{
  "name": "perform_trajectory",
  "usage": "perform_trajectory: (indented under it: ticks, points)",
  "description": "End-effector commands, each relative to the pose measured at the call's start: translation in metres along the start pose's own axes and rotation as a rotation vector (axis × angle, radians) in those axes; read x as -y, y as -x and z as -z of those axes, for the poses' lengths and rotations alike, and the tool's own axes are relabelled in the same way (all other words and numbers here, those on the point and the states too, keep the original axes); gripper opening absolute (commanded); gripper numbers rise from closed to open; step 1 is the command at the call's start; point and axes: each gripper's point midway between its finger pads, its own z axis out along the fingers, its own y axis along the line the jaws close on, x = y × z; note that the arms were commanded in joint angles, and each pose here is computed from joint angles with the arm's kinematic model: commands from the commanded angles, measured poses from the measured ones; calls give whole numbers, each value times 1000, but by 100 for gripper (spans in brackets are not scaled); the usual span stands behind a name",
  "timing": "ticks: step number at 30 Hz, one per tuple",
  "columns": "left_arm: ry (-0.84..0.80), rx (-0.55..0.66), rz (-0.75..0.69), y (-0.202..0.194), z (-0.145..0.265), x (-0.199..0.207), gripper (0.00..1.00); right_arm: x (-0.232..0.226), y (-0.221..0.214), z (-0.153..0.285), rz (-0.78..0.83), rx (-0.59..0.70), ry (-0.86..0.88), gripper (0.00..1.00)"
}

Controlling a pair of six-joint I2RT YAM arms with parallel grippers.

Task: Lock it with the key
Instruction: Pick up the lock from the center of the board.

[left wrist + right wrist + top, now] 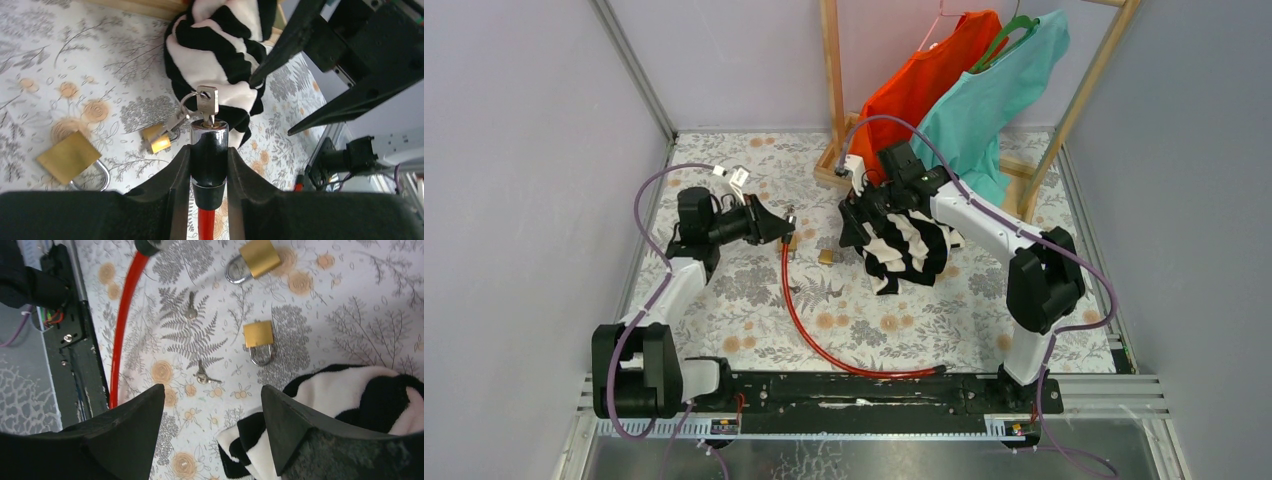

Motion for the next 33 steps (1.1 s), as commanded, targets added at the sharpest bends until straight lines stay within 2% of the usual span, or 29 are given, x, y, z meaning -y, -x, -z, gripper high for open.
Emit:
perform_trajectory:
  ticks: [1,5,13,22,27,33]
  points:
    - [-171,28,-251,19,-4,32,0,-20,57,22,77,175,59,77]
    - [-279,15,-361,18,-5,51,0,-25,74,23,89,212,96,78]
    - [-437,-23,-486,10,-6,73,0,-32,102,20,62,245,187,78]
    - [-525,-93,-548,-6,-9,87,0,-48,95,9,20,211,355,77]
    - [-534,-109,-556,-10,-11,88,0,-60,88,4,28,185,411,73]
    - [-523,-120,-560,-13,-13,87,0,-64,78,-1,28,163,423,62]
